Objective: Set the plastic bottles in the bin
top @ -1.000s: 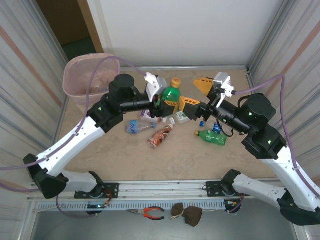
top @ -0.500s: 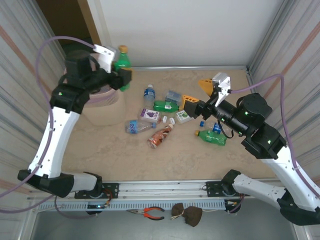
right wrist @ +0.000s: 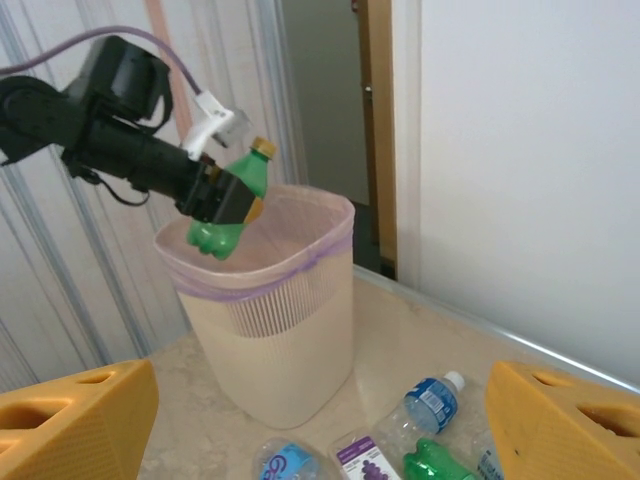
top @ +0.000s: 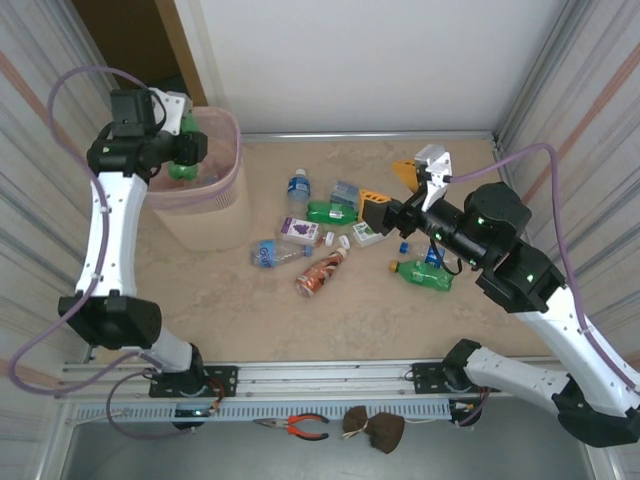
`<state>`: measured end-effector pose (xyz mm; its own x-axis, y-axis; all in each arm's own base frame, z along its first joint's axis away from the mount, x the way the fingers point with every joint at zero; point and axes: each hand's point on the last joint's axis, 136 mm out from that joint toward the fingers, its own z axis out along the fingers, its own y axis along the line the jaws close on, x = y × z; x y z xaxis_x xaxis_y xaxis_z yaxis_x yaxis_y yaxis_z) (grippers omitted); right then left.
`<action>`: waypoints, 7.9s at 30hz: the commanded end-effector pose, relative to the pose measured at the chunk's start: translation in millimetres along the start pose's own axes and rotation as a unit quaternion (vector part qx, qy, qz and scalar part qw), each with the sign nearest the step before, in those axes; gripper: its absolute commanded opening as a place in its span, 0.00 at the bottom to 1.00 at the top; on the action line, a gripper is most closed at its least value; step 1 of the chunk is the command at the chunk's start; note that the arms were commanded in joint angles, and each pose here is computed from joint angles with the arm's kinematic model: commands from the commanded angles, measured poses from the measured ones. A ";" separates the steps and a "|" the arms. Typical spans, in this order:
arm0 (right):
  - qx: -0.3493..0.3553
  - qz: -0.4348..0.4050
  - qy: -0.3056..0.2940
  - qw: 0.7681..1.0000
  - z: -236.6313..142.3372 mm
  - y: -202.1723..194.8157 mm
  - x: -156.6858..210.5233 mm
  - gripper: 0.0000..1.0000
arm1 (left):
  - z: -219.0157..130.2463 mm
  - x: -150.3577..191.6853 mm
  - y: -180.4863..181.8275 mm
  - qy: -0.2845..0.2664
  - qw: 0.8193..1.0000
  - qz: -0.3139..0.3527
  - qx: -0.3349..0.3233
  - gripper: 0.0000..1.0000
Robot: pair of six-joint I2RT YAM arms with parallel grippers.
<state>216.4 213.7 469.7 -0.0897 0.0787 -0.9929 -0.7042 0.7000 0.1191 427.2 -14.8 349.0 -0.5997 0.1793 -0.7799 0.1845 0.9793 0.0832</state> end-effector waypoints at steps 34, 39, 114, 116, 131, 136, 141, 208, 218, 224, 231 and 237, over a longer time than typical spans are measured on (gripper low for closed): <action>-0.009 -0.011 0.018 1.000 10.0 2.6 10.5 0.85 | 122.8 123.2 59.6 0.221 0.971 -0.066 -0.058 0.60; -0.008 -0.010 0.019 1.000 8.9 2.2 11.3 0.85 | 136.3 137.1 52.3 0.240 0.967 -0.079 -0.038 0.64; 0.216 0.054 0.085 0.971 -31.9 -79.9 55.5 0.83 | -33.1 71.1 -305.4 0.105 0.934 0.187 0.286 0.74; 0.220 0.056 0.083 0.970 -34.7 -81.8 55.1 0.83 | -26.0 91.9 -316.3 0.137 0.928 0.197 0.284 0.73; 0.225 0.068 0.085 0.968 -39.8 -85.8 59.1 0.83 | 27.0 223.8 -336.0 0.298 0.894 0.244 0.228 0.72; 0.223 0.069 0.086 0.968 -37.7 -86.0 59.0 0.83 | 42.9 251.0 -335.2 0.322 0.885 0.252 0.221 0.73; 0.218 0.072 0.090 0.969 -33.4 -84.8 60.5 0.83 | 57.1 272.9 -335.6 0.345 0.877 0.253 0.220 0.74; 0.214 0.081 0.083 0.970 -31.2 -83.3 55.8 0.82 | -19.5 99.5 -283.6 0.109 0.945 0.143 0.274 0.58; 0.209 0.081 0.084 0.971 -27.0 -82.3 56.5 0.82 | -59.9 20.8 -214.9 -0.005 0.964 0.075 0.256 0.57; 0.204 0.082 0.086 0.972 -23.1 -81.0 56.9 0.82 | -71.6 -8.7 -167.5 -0.048 0.974 0.042 0.217 0.56; 0.202 0.081 0.087 0.972 -19.7 -80.6 56.9 0.82 | -75.0 -26.2 -115.4 -0.072 0.981 0.005 0.182 0.56; 0.199 0.082 0.092 0.972 -15.4 -80.6 58.7 0.82 | -58.4 -25.7 -70.1 -0.059 0.988 -0.019 0.140 0.55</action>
<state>255.2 150.3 387.5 -0.3508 0.0701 -0.9338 -0.3410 0.9192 0.1971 382.9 -91.0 395.7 -0.5214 0.0996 -0.8474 0.3713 0.9207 -0.1202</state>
